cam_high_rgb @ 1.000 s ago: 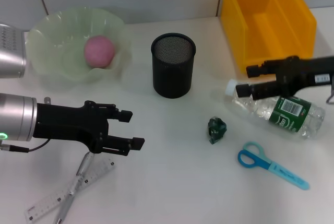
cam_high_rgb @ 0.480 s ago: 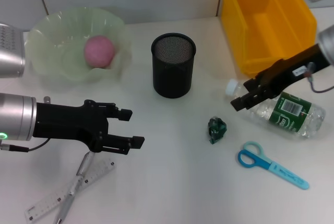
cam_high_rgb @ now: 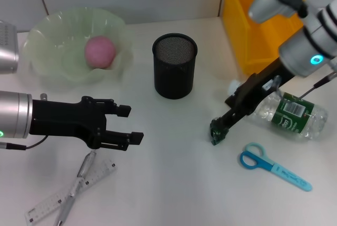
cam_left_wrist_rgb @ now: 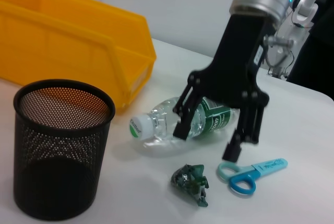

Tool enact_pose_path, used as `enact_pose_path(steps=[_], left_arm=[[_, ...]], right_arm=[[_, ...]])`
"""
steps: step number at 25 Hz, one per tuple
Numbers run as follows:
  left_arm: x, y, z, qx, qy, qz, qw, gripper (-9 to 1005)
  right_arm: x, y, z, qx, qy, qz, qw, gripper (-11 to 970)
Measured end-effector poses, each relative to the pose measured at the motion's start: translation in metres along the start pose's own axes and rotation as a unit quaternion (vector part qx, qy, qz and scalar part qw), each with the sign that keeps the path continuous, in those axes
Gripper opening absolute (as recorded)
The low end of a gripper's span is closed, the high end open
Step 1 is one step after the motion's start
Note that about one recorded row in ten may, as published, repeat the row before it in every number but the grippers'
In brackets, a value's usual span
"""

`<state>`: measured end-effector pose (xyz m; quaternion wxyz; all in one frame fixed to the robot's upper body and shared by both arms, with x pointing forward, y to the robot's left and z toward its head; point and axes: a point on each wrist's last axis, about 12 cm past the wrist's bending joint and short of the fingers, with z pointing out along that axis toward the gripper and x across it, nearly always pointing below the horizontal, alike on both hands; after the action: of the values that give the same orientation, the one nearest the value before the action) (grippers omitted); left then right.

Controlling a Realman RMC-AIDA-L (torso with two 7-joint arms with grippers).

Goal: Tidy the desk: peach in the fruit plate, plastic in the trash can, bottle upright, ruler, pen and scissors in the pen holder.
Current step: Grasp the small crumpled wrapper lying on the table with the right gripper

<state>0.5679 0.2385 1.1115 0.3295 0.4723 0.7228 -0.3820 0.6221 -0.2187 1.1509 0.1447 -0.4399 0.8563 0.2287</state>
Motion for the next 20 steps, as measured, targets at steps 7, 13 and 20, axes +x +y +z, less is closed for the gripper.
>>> enact_pose_path(steps=[7,13,20], left_arm=[[-0.001,0.001,-0.001,-0.002,-0.001,0.001,1.0,808],[-0.001,0.001,0.0,-0.001,-0.002,0.001,1.0,808],[-0.001,0.0,0.0,-0.001,-0.002,0.001,1.0,809]], right_arm=[[-0.008,0.012,0.027,0.02,0.039,-0.038,0.998,836],[-0.009,0.011,0.036,0.044,0.048,-0.045,0.997,835],[-0.012,0.013,0.044,0.044,0.052,-0.05,0.996,833]])
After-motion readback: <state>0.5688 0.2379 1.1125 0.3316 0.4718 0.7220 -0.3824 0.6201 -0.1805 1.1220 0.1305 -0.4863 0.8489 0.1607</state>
